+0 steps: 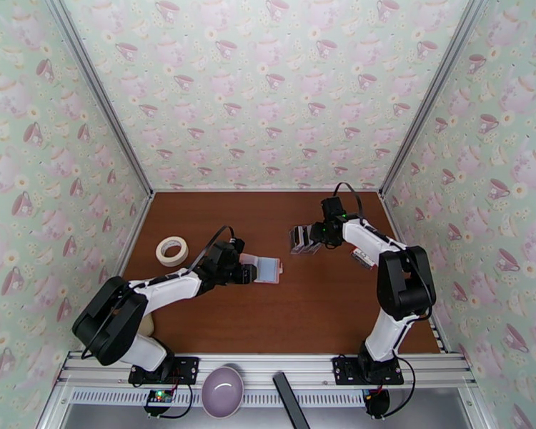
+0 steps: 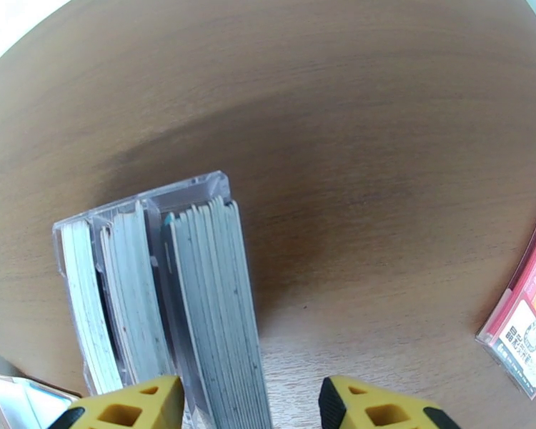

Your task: Put the credit cards into the card holder

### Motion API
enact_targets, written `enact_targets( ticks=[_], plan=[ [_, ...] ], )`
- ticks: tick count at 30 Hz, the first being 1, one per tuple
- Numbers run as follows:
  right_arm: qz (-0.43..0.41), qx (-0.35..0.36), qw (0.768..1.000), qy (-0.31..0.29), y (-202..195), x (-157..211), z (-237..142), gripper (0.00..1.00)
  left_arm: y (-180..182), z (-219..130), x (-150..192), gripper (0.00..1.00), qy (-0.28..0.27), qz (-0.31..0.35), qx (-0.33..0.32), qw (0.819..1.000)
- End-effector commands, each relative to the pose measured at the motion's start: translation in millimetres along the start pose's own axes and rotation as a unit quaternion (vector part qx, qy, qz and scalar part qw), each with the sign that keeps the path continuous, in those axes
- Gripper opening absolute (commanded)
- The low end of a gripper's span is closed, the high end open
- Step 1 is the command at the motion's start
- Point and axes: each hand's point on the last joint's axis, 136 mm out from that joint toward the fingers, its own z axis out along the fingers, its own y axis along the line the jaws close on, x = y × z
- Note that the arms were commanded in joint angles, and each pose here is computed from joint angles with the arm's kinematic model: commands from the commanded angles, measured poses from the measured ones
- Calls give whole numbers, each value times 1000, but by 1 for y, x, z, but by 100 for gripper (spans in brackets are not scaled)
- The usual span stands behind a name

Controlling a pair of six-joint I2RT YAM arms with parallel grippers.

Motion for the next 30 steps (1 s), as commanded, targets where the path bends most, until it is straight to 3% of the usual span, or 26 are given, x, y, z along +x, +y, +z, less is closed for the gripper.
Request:
enact_targets(
  ticks=[1,30],
  plan=[
    [2,7,1000,14,-8,9,5,55,-4,2,-4,59,0,-6,12,1000],
    [-18,59,998,-23,-18,-14,-22,49,-4,4,-2,59,-1,-10,16,1000]
  ],
)
